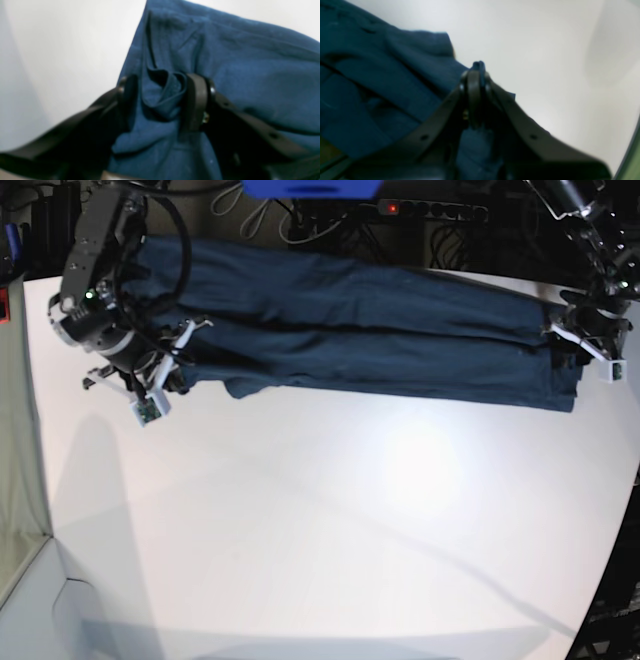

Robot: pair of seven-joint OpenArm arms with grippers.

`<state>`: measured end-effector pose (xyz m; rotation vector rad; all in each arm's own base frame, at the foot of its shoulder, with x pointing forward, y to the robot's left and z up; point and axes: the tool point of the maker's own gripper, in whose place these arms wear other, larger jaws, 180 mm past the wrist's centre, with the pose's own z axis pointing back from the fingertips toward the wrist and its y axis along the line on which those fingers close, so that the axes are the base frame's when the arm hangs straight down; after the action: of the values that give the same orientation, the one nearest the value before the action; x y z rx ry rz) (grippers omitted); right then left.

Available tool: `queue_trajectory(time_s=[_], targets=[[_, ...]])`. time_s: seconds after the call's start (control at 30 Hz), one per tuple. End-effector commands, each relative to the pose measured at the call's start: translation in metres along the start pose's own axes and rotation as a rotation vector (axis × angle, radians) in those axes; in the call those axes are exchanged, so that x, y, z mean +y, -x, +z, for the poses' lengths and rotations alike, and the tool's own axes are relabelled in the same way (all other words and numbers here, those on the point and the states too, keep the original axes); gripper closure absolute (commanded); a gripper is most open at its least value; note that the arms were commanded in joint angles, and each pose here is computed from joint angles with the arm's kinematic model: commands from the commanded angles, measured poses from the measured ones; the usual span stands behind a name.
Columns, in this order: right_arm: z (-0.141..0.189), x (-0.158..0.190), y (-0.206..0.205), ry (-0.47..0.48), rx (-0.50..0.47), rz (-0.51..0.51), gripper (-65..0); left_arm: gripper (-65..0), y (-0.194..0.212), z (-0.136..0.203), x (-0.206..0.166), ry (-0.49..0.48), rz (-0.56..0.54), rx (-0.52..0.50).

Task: Layout the t-shirt on the table in an organized manner, then fold the t-shirt properly
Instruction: 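Tuck the sleeve end under with the right gripper and flatten the strip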

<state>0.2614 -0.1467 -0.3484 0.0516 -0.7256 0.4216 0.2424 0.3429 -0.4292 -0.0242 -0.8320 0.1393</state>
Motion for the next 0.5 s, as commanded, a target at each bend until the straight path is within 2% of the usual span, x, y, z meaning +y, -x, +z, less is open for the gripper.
queue_trajectory(time_s=[0.0, 0.17, 0.47], targets=[[0.003, -0.001, -0.002, 0.002, -0.008, 0.008, 0.0, -29.8, -0.001, 0.002, 0.006, -0.014, -0.015, 0.015], [0.011, -0.007, 0.035, 0.027, 0.092, -0.038, 0.0, -29.8, -0.002, 0.002, 0.006, -0.014, -0.015, 0.013], [0.024, -0.017, 0.072, 0.065, 0.168, -0.091, 0.0, -29.8, -0.002, 0.002, 0.006, -0.014, -0.015, 0.012]])
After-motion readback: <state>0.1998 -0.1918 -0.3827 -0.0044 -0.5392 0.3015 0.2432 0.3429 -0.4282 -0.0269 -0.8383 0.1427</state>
